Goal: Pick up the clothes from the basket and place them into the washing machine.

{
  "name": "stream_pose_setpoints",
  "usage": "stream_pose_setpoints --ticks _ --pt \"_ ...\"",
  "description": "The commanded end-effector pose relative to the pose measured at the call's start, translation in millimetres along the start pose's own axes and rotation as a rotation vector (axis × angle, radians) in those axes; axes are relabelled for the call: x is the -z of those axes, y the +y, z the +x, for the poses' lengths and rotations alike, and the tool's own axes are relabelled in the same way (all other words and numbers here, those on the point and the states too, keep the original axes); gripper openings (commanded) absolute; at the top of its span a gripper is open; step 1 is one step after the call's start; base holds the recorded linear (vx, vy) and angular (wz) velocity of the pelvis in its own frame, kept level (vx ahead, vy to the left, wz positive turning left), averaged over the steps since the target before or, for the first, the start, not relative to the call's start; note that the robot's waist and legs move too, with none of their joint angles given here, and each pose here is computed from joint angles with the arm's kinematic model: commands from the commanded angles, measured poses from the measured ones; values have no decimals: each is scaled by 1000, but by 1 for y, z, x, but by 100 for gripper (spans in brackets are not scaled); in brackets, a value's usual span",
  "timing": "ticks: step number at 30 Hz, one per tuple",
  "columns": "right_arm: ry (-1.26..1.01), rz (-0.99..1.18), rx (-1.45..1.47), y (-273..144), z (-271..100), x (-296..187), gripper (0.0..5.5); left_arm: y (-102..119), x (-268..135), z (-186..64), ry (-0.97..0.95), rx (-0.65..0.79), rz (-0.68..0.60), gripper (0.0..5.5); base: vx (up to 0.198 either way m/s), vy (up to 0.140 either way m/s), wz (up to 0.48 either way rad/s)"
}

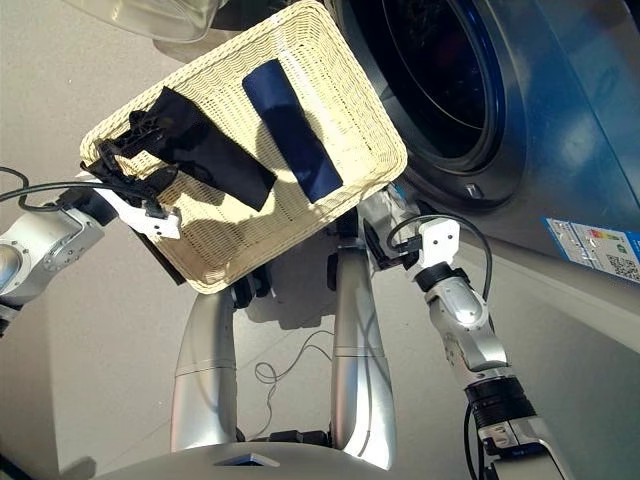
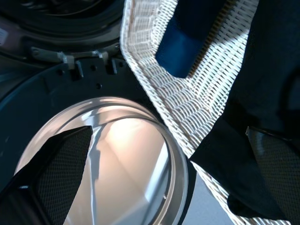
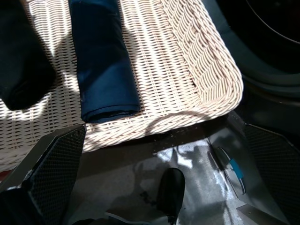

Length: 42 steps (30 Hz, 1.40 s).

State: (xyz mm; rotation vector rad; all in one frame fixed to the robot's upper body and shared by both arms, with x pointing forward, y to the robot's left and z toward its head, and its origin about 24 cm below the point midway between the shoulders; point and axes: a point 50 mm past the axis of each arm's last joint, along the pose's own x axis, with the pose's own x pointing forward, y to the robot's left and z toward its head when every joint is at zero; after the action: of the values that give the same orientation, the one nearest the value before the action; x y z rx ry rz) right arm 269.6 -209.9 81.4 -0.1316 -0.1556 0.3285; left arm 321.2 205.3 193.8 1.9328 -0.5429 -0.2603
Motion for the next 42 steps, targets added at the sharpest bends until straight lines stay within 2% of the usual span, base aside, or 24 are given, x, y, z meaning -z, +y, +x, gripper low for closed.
stream_pose_setpoints --ticks 1,8,13,20,26,30,35,36,37,40,41,42 --pt "-48 9 -42 7 -9 -11 550 7 2 14 30 -18 46 550 0 0 0" --pt "-45 15 -61 8 -4 -13 550 3 -3 43 72 43 14 550 0 0 0" --pt "-26 23 -70 9 -5 -11 550 -15 -2 49 135 147 -56 550 0 0 0" --pt "-17 52 -115 13 -4 -11 550 -64 -4 53 221 391 -149 550 0 0 0" --pt "-14 65 -144 16 -4 -13 550 -113 -17 42 308 607 -310 550 0 0 0" --pt "-10 72 -149 17 -4 -13 550 -131 -18 32 368 672 -415 550 0 0 0" --pt "-16 87 -167 21 -3 -13 550 -139 -18 28 374 718 -375 550 0 0 0" --pt "-20 91 -169 21 -3 -13 550 -140 -18 27 373 726 -367 390 0 0 0" --pt "-21 92 -168 21 -3 -13 550 -141 -18 27 374 729 -361 0 0 0 0" --pt "-24 101 -164 20 -3 -13 550 -146 -21 23 373 754 -372 0 0 0 0" --pt "-20 101 -146 20 -2 -12 550 -167 -13 -4 463 779 -385 0 0 0 0" --pt "-49 94 -139 18 -1 -18 550 -196 -17 -46 480 901 -412 0 0 0 0"
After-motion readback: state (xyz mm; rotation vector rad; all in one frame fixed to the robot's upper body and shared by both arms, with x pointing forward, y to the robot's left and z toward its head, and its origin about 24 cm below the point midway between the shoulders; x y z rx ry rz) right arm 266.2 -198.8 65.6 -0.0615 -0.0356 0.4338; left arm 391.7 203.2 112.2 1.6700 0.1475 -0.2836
